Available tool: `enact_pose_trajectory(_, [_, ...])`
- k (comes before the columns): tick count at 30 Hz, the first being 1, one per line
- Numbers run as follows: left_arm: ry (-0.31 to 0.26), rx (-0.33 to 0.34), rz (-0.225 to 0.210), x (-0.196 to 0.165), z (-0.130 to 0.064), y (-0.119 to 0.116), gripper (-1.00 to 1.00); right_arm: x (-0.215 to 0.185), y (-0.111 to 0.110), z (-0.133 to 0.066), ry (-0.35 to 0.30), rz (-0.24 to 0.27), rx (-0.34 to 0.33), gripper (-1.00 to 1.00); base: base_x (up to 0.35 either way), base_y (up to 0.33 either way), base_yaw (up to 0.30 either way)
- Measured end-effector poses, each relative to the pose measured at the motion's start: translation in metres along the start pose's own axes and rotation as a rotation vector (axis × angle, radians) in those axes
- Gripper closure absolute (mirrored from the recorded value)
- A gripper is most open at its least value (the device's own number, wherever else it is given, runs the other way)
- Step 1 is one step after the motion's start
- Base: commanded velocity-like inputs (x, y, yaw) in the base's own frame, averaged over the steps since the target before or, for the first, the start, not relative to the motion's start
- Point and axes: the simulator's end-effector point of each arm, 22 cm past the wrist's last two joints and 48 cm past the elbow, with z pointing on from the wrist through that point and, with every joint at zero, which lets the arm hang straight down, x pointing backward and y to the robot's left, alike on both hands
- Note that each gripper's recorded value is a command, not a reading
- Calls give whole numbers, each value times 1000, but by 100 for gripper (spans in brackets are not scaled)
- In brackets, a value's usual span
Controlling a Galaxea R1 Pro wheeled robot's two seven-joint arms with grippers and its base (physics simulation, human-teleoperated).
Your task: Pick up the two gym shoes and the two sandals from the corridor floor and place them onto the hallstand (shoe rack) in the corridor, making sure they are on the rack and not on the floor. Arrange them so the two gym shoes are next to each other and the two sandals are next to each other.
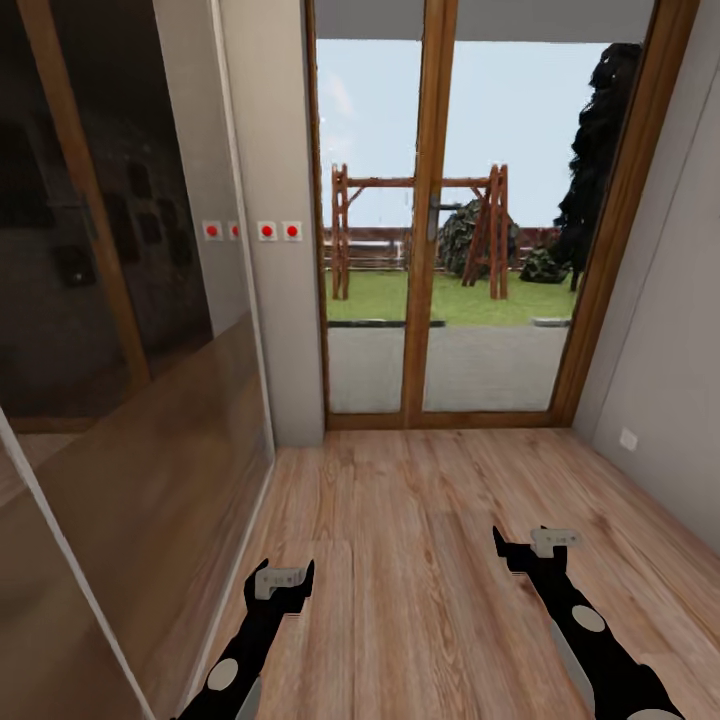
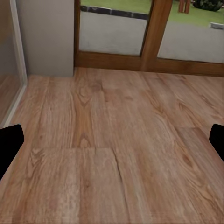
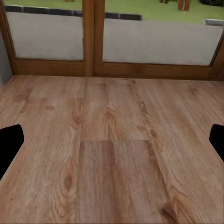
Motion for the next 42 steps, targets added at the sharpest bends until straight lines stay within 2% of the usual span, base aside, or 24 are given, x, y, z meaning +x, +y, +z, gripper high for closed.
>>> enact_pose_trajectory(42, [1, -1, -1, 1, 0, 1, -100, 1, 0, 0, 3, 0, 0, -100, 312, 0, -1])
